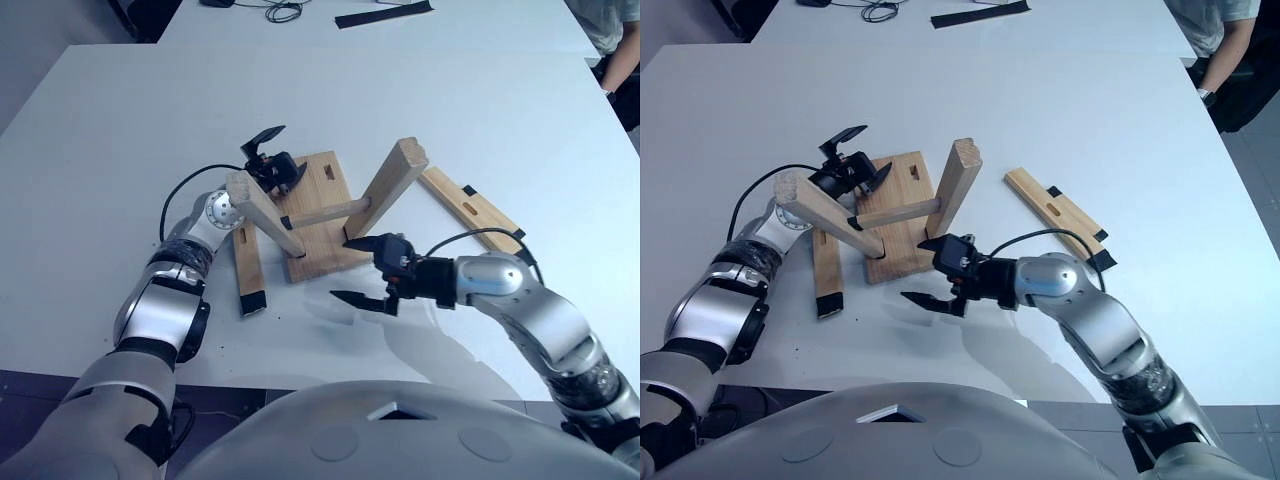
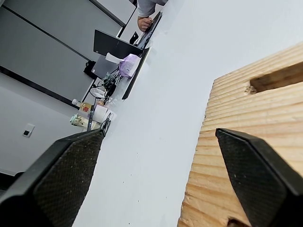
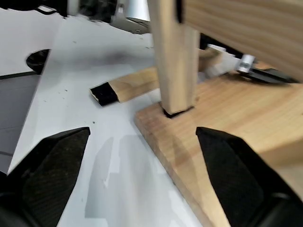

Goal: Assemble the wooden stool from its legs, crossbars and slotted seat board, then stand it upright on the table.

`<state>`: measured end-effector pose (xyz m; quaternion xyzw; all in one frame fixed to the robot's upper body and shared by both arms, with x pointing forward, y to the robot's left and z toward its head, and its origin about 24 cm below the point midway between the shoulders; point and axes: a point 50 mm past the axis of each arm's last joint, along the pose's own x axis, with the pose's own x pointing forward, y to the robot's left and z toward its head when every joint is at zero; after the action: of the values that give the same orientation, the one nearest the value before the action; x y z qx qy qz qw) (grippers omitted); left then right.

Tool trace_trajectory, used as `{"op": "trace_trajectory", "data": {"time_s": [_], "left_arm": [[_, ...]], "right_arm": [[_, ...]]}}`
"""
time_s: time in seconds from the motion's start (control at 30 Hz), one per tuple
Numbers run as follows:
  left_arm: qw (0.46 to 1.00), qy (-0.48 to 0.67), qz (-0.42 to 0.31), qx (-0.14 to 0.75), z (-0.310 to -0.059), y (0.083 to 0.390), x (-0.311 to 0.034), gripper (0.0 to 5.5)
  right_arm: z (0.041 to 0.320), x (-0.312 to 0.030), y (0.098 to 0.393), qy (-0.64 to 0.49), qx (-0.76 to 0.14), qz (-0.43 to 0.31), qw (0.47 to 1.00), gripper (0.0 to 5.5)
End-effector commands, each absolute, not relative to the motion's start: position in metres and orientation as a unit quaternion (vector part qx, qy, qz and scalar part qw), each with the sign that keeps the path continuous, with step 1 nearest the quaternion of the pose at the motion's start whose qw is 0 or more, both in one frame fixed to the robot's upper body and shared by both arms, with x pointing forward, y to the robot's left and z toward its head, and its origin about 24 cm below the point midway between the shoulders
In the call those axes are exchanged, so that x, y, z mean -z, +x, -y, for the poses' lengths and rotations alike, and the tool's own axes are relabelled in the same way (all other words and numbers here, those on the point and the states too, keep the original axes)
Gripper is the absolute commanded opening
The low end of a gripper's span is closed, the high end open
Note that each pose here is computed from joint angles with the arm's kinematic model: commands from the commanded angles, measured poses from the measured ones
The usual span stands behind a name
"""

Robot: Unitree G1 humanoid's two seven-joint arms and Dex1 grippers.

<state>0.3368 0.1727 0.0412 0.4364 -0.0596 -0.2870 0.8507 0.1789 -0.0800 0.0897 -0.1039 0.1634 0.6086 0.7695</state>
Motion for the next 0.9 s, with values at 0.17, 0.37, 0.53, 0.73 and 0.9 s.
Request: {"op": "trace_trajectory", "data": {"time_s": [0.17,0.37,0.53,0.73,0.9], "left_arm": [[0.833,0.448,0.009,0.325,-0.172,0.328,-0.019,4.34],[0.834,0.441,0.005,0.332,-0.174,0.326,-0.018,4.34],[0.826,0.431,0.012,0.363,-0.175,0.315,-0.016,4.34],[0.806,0.415,0.023,0.421,-0.168,0.296,-0.017,4.34],[0.802,0.397,0.020,0.445,-0.162,0.287,-0.027,4.34]], "right_arm": [[0.070,-0.052,0.202,-0.170,-0.536,-0.197,0.803,4.15],[0.089,-0.031,0.206,-0.233,-0.485,-0.216,0.815,4.15],[0.122,-0.030,0.206,-0.260,-0.453,-0.235,0.820,4.15],[0.153,-0.039,0.222,-0.277,-0.409,-0.230,0.839,4.15],[0.162,-0.046,0.239,-0.277,-0.371,-0.211,0.861,4.15]]}}
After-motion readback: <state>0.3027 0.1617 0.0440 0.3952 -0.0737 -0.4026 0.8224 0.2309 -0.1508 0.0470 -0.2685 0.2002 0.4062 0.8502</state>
